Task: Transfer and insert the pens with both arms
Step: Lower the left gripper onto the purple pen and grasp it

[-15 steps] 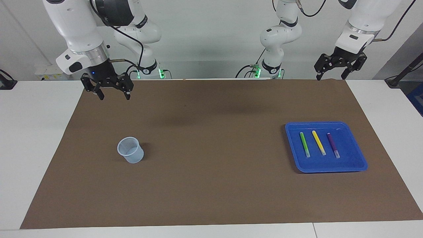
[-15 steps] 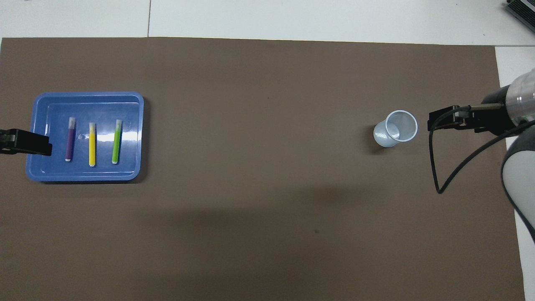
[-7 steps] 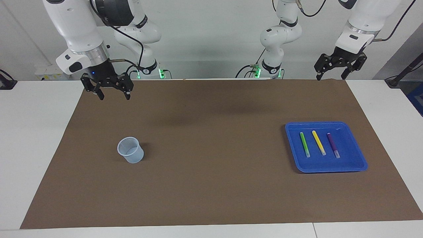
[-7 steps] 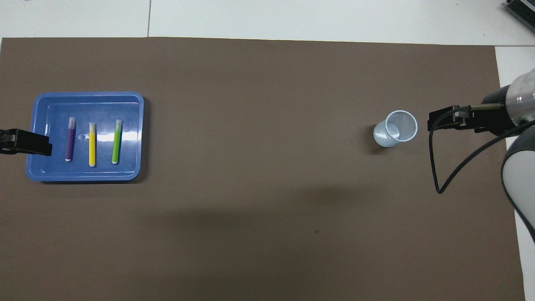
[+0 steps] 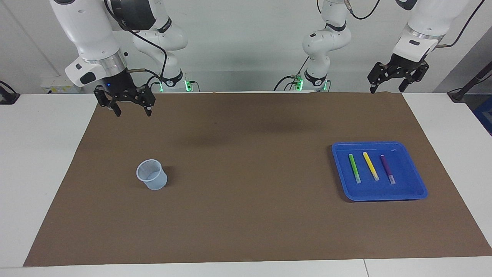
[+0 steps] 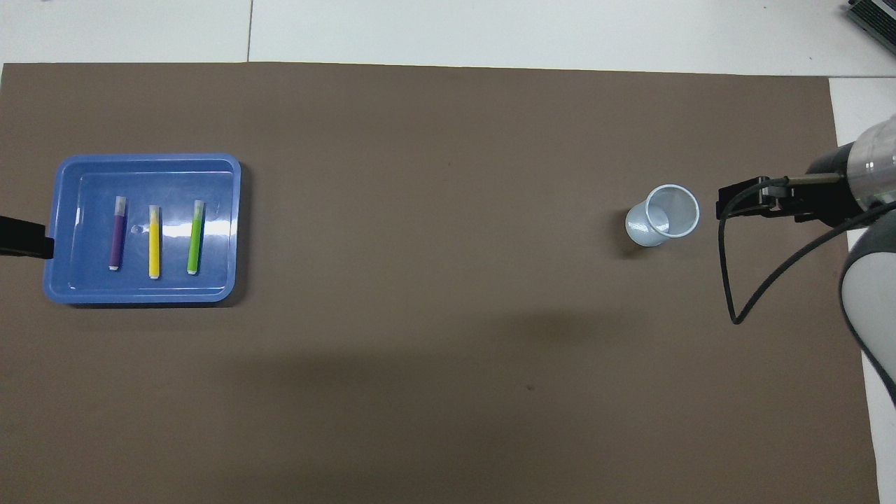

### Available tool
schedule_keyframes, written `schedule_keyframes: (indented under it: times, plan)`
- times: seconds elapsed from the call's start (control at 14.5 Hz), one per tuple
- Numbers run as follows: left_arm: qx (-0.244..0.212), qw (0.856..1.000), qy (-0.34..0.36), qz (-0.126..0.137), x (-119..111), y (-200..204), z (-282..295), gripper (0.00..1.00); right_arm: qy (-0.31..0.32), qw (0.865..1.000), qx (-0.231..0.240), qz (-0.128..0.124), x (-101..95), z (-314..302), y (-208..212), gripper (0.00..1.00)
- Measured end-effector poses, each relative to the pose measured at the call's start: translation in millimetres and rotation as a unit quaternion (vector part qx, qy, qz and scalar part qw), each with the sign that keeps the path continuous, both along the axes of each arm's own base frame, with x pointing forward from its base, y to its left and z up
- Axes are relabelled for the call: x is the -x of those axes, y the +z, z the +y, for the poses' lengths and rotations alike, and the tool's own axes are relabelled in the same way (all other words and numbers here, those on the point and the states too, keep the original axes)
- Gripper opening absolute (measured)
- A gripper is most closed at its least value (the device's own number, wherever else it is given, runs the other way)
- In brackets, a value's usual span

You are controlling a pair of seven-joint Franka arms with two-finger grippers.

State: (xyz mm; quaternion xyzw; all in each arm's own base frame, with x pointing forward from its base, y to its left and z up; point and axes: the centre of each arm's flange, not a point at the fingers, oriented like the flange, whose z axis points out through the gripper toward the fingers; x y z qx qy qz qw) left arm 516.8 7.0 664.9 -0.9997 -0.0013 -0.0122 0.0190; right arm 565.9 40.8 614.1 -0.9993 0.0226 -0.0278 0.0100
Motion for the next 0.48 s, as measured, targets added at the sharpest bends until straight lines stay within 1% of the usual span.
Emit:
schedule_keyframes:
  times: [0.07,0.21,0.34,0.41,0.48]
  plan:
    - [-0.001,1.0,0.009,-0.009,0,3,10,1.0,0.0,1.0,0.0,0.0,0.0,0,0,1.0]
    - [-0.004,0.999,0.026,-0.036,-3,-1,32,1.0,0.0,1.0,0.0,0.0,0.0,0,0,1.0]
    - [-0.008,0.998,0.034,-0.052,-10,-36,46,1.0,0.0,1.0,0.0,0.0,0.0,0,0,1.0]
    - [-0.008,0.998,0.031,-0.056,-14,-61,48,1.0,0.0,1.0,0.0,0.0,0.0,0,0,1.0]
    - [-0.007,0.998,0.027,-0.054,-17,-86,50,1.0,0.0,1.0,0.0,0.0,0.0,0,0,1.0]
